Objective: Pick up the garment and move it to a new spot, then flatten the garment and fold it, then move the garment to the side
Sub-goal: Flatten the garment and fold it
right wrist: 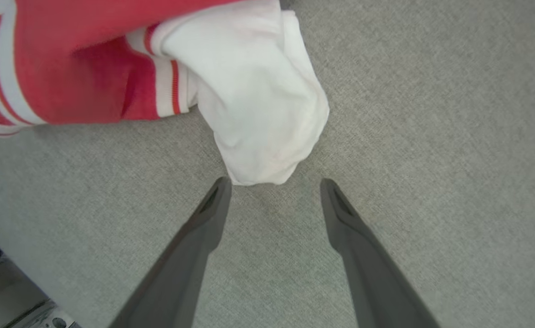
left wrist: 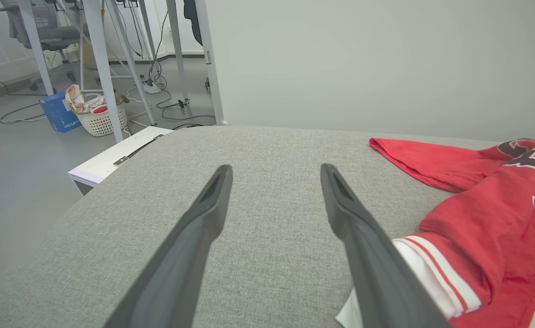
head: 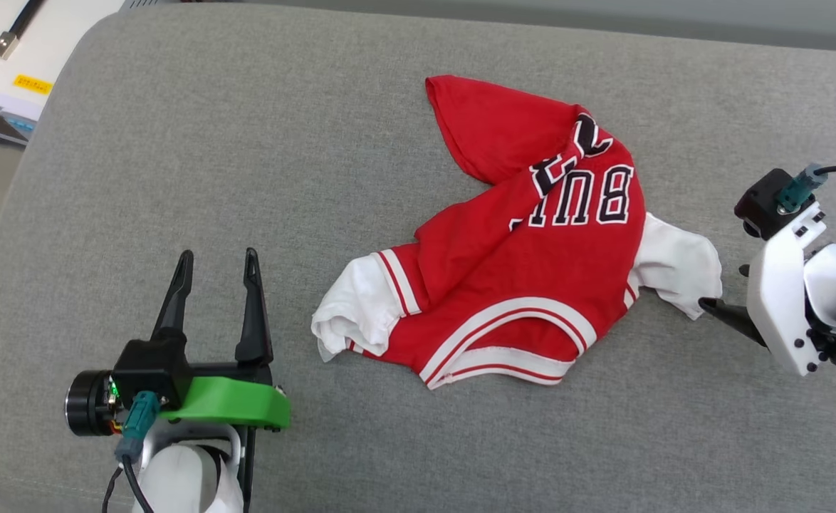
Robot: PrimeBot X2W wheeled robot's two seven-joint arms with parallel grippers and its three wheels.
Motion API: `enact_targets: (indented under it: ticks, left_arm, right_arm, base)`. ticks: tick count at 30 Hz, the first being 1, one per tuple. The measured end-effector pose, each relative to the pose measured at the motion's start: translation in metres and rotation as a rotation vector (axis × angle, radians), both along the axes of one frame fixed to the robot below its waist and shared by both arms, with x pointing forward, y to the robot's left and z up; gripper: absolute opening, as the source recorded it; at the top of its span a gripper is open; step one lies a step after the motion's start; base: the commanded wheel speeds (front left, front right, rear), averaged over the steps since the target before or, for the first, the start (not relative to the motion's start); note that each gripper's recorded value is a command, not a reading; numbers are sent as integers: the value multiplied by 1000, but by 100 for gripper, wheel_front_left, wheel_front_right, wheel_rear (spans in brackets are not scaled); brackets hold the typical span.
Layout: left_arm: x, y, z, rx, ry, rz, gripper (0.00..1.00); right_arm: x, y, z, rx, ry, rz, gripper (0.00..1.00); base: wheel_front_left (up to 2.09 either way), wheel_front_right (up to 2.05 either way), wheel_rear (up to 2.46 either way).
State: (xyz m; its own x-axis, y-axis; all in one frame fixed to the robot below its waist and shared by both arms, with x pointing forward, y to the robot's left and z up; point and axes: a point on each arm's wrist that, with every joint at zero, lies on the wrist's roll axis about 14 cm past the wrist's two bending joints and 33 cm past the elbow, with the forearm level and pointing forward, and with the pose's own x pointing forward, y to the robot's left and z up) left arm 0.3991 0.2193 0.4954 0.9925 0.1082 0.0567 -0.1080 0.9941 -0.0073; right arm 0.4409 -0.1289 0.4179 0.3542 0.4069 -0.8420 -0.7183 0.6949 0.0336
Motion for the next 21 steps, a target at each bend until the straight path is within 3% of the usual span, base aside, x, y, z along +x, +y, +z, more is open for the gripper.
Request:
enact_targets:
  ticks: [10, 11, 12, 16, 21]
  left_arm:
    - [5, 8, -17, 10, 48, 31, 100]
    - [4, 8, -17, 10, 49, 34, 100]
    - [4, 9, -17, 10, 50, 35, 100]
    - [3, 8, -15, 8, 44, 34, 100]
    - [-1, 7, -2, 3, 10, 31, 100]
  right_arm:
    - [-4, -1, -65, -80, 105, 20, 100]
    - [-3, 1, -65, -70, 97, 22, 41]
    - [-2, 2, -65, -60, 85, 22, 0]
    - [5, 14, -51, 27, 0, 16, 0]
    - [12, 32, -3, 172, -170, 36, 0]
  base:
    - [0, 0, 0]
    - [0, 0, 0]
    - [0, 0, 0]
    - [0, 0, 0]
    - [0, 0, 0]
